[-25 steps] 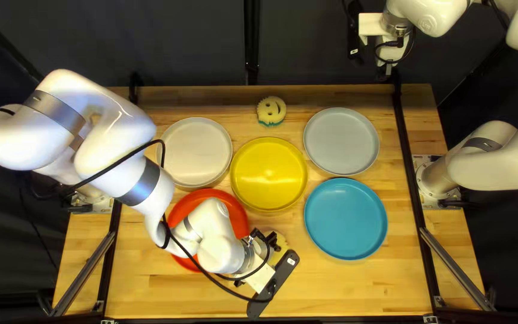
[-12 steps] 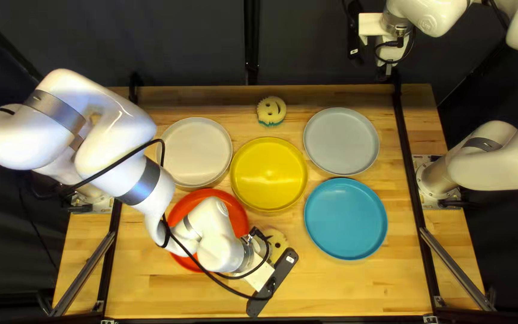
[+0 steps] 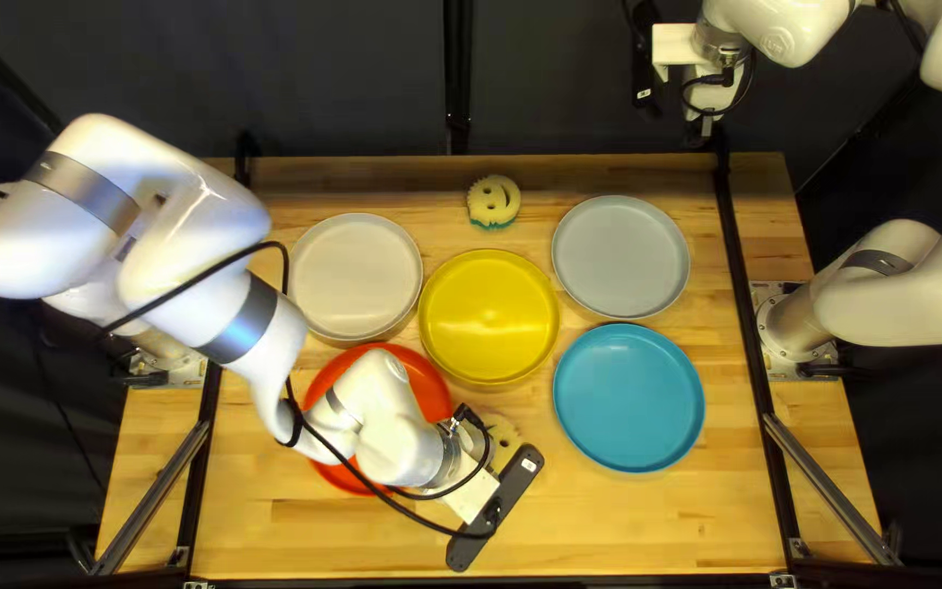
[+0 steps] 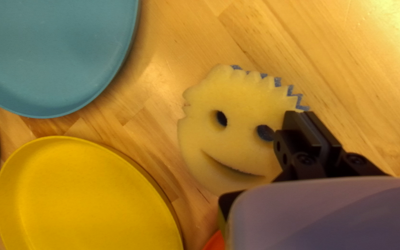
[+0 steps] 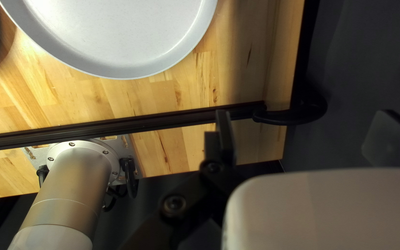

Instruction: Pick up sponge and scrub the plate

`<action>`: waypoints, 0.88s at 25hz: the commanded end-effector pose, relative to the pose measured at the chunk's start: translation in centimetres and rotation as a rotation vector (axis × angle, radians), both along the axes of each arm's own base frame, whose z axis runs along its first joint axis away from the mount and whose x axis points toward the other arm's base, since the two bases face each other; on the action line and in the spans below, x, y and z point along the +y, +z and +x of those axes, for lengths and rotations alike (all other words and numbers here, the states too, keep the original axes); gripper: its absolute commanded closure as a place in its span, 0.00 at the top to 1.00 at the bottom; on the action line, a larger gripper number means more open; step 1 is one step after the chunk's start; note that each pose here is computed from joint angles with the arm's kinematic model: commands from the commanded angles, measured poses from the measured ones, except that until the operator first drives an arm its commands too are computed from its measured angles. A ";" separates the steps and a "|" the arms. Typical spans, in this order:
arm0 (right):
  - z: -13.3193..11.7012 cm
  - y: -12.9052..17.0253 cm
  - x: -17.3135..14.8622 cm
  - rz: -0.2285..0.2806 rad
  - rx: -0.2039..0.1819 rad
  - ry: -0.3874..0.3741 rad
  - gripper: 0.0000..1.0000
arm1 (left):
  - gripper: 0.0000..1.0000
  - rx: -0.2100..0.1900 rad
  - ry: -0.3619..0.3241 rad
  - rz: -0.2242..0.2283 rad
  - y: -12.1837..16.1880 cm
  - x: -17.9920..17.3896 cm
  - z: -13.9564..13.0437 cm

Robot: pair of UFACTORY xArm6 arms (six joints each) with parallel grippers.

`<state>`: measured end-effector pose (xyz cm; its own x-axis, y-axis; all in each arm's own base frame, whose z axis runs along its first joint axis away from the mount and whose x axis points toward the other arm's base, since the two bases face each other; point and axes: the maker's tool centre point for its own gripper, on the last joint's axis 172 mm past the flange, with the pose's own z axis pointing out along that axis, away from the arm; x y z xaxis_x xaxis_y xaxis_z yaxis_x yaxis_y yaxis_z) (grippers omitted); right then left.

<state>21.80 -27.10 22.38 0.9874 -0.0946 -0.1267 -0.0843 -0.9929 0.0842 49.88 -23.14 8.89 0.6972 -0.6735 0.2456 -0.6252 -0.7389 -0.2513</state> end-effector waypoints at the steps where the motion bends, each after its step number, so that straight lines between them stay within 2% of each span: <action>1: 0.0 0.0 0.0 0.000 0.000 0.000 1.00 | 0.00 0.026 0.027 0.013 1.9 0.7 -2.7; 5: 0.0 0.0 0.0 0.000 0.000 0.000 1.00 | 0.00 0.043 0.052 0.025 2.9 1.1 -4.6; 10: 0.0 0.0 0.0 0.000 0.000 0.000 1.00 | 0.00 0.066 0.088 0.022 2.4 1.1 -7.6; 17: 0.0 0.0 0.0 0.000 0.000 0.000 1.00 | 0.00 0.094 0.119 -0.012 0.0 0.7 -10.5; 22: 0.0 0.0 0.0 0.000 0.000 0.000 1.00 | 0.00 0.100 0.131 -0.038 -0.8 0.5 -11.3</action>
<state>21.80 -27.10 22.38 0.9874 -0.0946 -0.1267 -0.0843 -0.9929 0.0842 38.81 -22.53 8.52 0.7972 -0.5740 0.1872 -0.5482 -0.8181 -0.1741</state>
